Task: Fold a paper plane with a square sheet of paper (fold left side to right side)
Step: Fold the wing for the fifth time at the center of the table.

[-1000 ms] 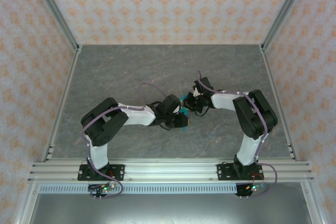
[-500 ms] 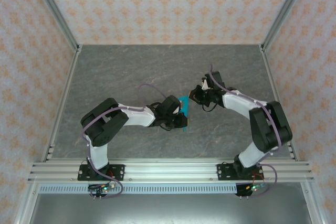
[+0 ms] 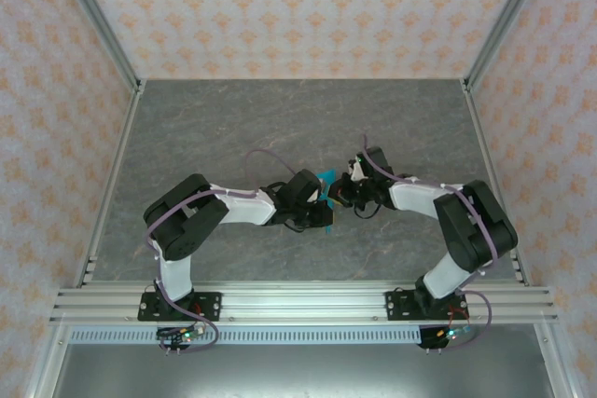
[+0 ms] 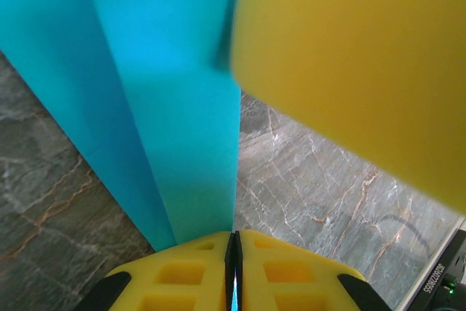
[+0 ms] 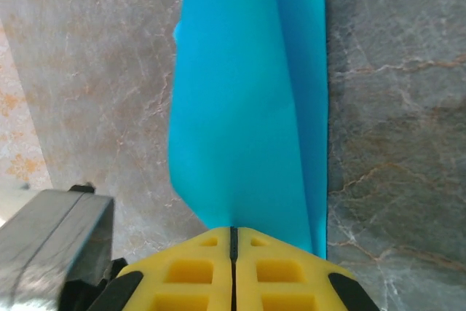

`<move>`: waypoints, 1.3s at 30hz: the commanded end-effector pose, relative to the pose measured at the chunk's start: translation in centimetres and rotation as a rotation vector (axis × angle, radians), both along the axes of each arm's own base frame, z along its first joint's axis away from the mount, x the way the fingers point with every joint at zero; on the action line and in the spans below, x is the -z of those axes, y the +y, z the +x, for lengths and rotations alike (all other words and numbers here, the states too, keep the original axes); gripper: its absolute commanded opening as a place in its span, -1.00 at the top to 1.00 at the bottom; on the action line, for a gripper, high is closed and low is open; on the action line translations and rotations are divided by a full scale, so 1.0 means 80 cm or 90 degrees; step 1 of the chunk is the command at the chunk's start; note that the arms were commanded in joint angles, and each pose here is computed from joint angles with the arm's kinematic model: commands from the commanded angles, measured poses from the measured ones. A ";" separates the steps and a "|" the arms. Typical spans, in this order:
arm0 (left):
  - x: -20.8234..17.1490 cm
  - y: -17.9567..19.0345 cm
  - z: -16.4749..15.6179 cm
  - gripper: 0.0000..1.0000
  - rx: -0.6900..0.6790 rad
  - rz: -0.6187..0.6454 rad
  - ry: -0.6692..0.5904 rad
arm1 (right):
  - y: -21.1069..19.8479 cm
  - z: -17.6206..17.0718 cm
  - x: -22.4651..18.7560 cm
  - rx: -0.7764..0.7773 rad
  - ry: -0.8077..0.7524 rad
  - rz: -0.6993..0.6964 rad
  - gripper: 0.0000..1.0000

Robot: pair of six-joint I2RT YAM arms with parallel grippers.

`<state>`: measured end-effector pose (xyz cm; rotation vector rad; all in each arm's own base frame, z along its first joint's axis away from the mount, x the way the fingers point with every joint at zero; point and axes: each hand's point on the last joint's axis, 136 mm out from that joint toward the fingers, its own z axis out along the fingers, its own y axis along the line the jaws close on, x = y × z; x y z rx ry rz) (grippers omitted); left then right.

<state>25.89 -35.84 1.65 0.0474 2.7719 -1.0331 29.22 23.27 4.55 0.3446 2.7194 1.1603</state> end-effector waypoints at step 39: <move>0.049 0.037 -0.040 0.76 0.004 0.097 0.054 | -0.025 0.099 0.036 -0.026 -0.074 -0.136 0.85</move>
